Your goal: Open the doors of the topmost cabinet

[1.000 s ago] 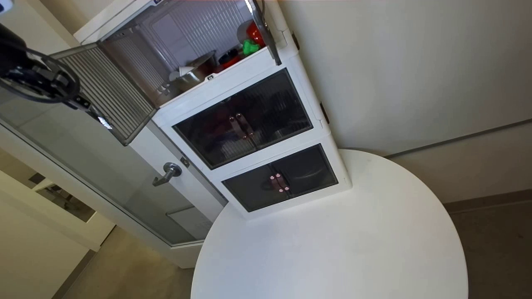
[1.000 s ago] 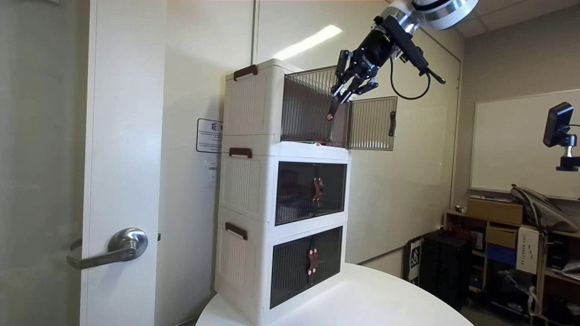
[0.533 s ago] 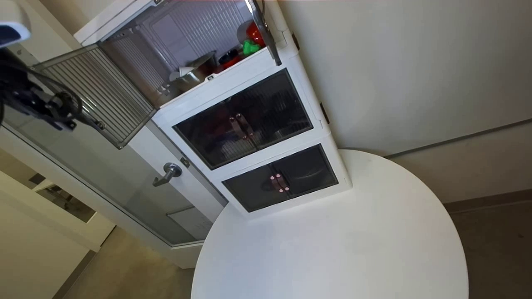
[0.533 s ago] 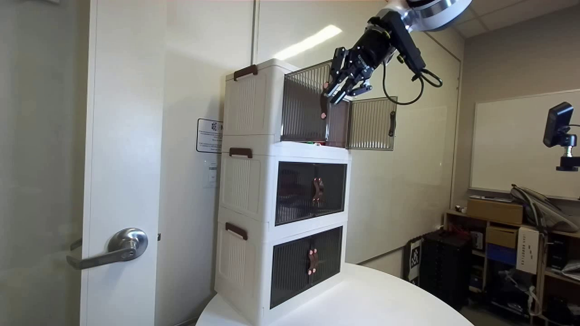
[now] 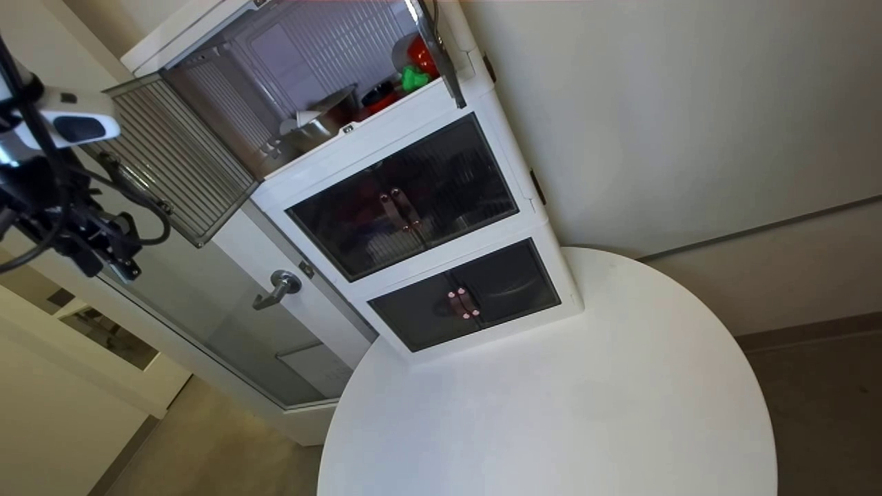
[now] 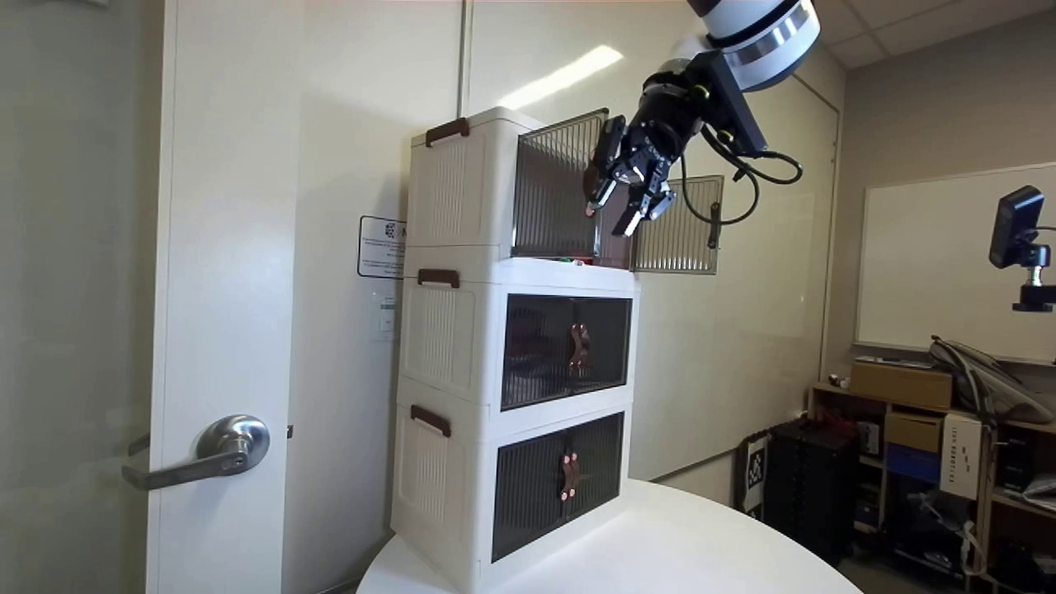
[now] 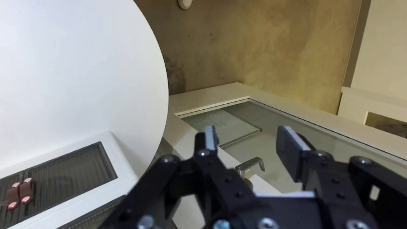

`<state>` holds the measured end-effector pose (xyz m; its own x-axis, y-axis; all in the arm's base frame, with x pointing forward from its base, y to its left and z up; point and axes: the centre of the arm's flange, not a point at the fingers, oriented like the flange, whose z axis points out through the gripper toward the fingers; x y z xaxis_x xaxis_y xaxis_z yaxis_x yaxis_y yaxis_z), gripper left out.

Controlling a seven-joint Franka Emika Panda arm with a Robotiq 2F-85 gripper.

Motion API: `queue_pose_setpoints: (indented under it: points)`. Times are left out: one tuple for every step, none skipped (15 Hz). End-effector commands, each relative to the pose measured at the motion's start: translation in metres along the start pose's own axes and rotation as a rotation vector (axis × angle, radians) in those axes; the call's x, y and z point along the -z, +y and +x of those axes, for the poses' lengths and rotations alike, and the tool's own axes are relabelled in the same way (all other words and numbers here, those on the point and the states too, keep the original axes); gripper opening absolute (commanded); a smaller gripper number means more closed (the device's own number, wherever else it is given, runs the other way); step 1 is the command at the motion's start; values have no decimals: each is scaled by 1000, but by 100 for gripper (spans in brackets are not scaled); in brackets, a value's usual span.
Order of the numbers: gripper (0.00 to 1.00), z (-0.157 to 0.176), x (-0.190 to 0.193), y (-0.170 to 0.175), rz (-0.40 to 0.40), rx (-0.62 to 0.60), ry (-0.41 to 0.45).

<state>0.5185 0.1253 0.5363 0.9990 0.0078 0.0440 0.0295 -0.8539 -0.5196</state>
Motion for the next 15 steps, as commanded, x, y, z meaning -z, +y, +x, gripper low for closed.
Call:
queue_pose_setpoints:
  points:
    - [84,14,4,1,-59,14,-44]
    - [91,16,7,5,-104,17,-52]
    - [99,17,11,9,-148,22,-58]
    - [100,18,18,15,-181,21,-77]
    - [100,18,24,20,-199,19,-90]
    - [100,17,33,26,-204,15,-110]
    - [100,16,41,31,-212,10,-127]
    - [100,14,49,36,-227,0,-132]
    - [100,13,57,41,-256,-11,-126]
    - [100,13,64,46,-291,-22,-107]
    - [100,14,70,50,-321,-32,-88]
    - [100,16,75,55,-351,-44,-64]
    - [100,17,80,59,-387,-54,-35]
    - [100,19,83,63,-425,-60,-1]
    - [100,21,86,66,-459,-64,28]
